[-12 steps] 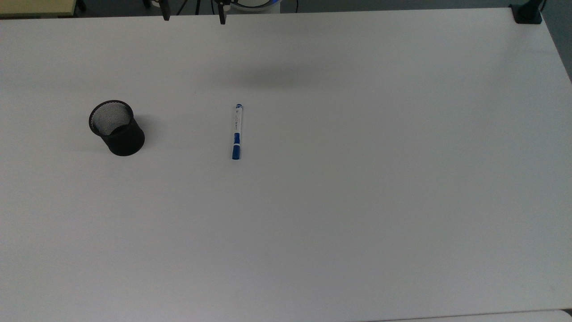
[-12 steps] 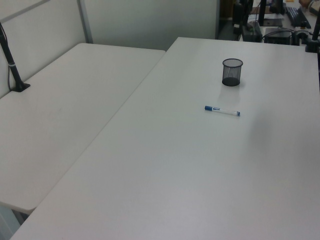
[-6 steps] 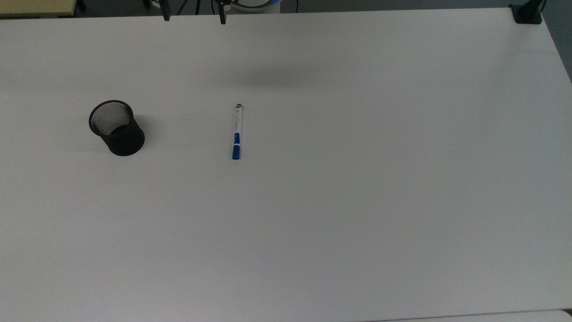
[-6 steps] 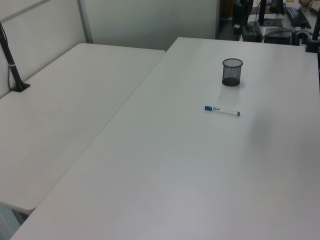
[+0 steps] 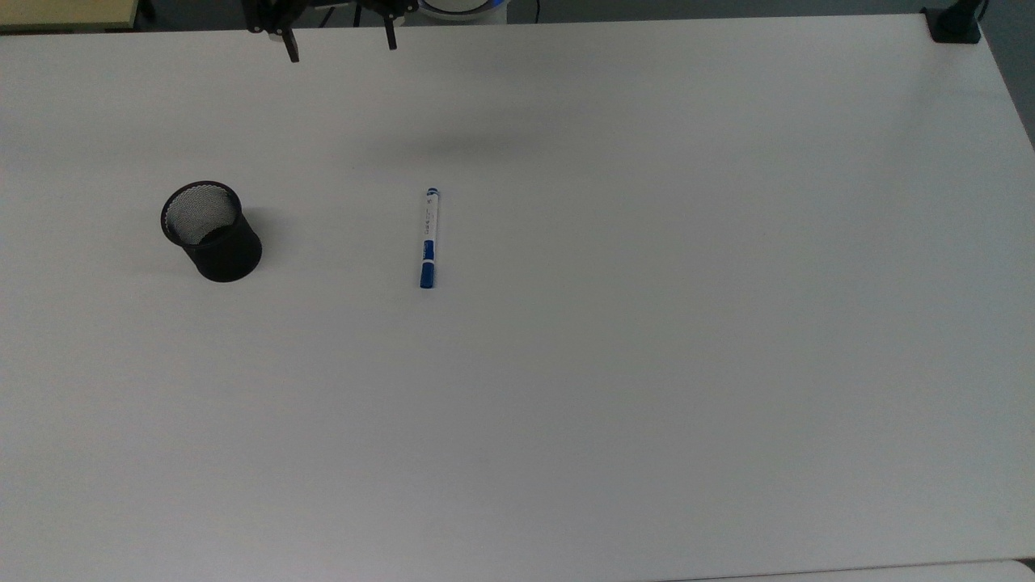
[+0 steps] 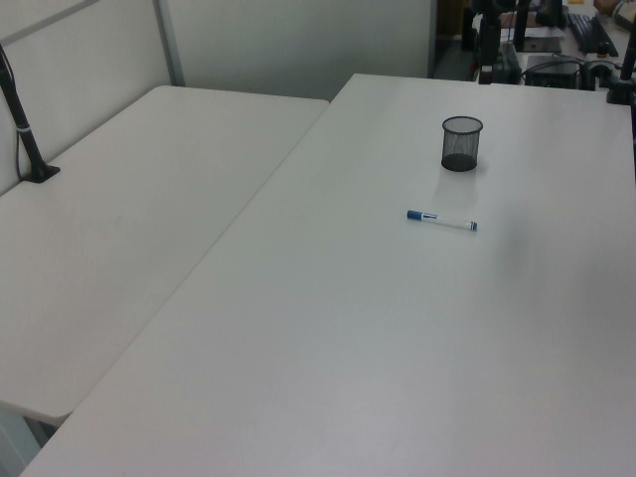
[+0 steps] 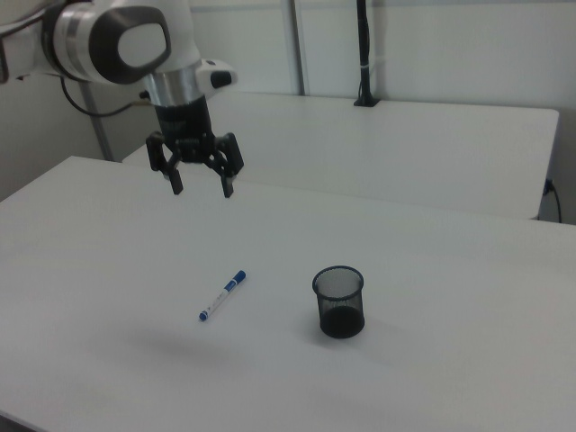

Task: Insert the marker
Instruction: 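Move the open gripper down over the blue-capped white marker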

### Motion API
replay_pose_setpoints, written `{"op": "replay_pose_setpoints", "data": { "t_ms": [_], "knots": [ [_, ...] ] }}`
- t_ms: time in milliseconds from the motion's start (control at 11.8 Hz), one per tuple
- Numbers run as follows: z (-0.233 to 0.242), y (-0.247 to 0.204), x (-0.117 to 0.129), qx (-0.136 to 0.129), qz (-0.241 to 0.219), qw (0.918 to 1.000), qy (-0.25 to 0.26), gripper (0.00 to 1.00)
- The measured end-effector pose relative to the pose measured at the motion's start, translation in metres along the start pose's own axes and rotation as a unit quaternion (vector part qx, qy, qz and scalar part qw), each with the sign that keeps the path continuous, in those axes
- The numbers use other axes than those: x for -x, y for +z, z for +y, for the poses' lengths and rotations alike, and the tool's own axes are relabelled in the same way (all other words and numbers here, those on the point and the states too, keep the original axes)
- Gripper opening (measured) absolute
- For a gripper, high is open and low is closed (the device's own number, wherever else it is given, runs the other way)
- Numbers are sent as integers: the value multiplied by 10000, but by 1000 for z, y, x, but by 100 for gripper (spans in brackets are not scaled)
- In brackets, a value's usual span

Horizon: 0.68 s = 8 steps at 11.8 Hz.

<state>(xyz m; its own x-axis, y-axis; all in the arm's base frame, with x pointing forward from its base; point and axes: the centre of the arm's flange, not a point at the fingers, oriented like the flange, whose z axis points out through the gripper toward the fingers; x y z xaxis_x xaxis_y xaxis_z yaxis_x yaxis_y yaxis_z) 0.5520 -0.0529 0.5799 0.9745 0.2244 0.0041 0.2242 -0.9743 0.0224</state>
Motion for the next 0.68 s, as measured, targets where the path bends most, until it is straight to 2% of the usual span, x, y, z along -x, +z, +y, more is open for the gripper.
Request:
{"op": "replay_pose_setpoints", "data": {
  "t_ms": [253, 507, 676],
  "knots": [
    [1, 37, -9, 112, -12, 9999, -18, 100],
    [-7, 88, -30, 138, 65, 9983, 562, 100],
    [-22, 120, -48, 307, -32, 9977, 609, 100]
  ]
}}
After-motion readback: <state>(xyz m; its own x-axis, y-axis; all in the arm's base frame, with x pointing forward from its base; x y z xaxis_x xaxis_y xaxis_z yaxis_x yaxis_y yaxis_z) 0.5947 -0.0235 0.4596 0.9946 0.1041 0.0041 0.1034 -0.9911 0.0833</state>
